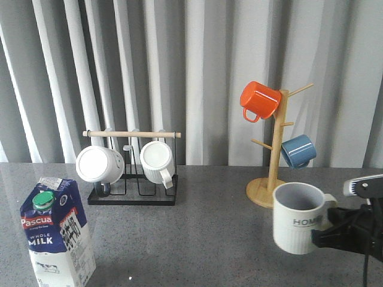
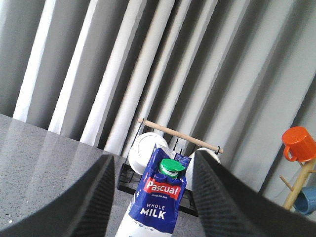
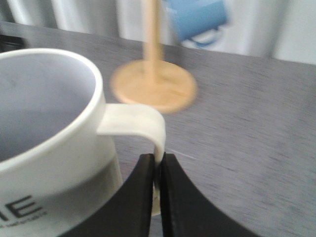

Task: Place milk next to cup
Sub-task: 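Slide the white mug with the right gripper toward the table center, then open the right gripper and withdraw it from the mug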

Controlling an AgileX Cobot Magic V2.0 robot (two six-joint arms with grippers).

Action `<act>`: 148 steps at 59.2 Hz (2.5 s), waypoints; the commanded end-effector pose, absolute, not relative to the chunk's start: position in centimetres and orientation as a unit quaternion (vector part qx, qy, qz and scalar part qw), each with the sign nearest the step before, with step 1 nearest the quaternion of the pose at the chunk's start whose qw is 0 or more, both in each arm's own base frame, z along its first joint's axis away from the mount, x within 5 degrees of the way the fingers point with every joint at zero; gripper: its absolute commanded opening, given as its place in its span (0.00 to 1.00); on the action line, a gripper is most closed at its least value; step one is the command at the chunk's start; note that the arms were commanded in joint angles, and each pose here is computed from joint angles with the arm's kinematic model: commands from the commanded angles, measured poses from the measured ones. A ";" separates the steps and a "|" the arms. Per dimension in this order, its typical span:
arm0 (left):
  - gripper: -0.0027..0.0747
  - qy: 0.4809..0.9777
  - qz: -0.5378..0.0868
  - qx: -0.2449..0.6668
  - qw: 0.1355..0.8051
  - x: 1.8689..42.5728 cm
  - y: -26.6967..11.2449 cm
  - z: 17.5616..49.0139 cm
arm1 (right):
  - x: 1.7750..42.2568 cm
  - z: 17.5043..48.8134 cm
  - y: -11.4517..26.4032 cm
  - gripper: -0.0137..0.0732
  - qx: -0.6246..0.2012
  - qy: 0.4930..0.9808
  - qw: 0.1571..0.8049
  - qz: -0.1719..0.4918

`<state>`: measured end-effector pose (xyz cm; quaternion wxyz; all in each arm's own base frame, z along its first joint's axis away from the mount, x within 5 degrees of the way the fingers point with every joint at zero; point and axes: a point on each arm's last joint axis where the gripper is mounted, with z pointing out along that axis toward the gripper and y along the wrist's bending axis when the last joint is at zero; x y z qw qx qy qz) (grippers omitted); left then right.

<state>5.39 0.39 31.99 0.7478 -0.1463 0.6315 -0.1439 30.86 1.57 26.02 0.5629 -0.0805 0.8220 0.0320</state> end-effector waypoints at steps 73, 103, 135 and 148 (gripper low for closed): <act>0.50 0.608 -0.155 -0.136 0.767 5.4 0.2 33.4 | 31.2 23.3 10.5 0.33 -0.172 0.849 0.490 0.101; 0.50 0.608 -0.155 -0.136 0.766 5.4 0.2 33.4 | 29.6 25.3 10.1 0.57 -0.166 0.858 0.482 0.055; 0.50 0.608 -0.155 -0.136 0.766 5.4 0.2 33.4 | 17.5 35.7 7.5 0.41 -0.179 0.826 0.535 -0.006; 0.50 0.609 -0.155 -0.136 0.766 5.4 0.2 33.4 | 11.5 35.8 5.6 0.14 -0.221 0.823 0.522 0.045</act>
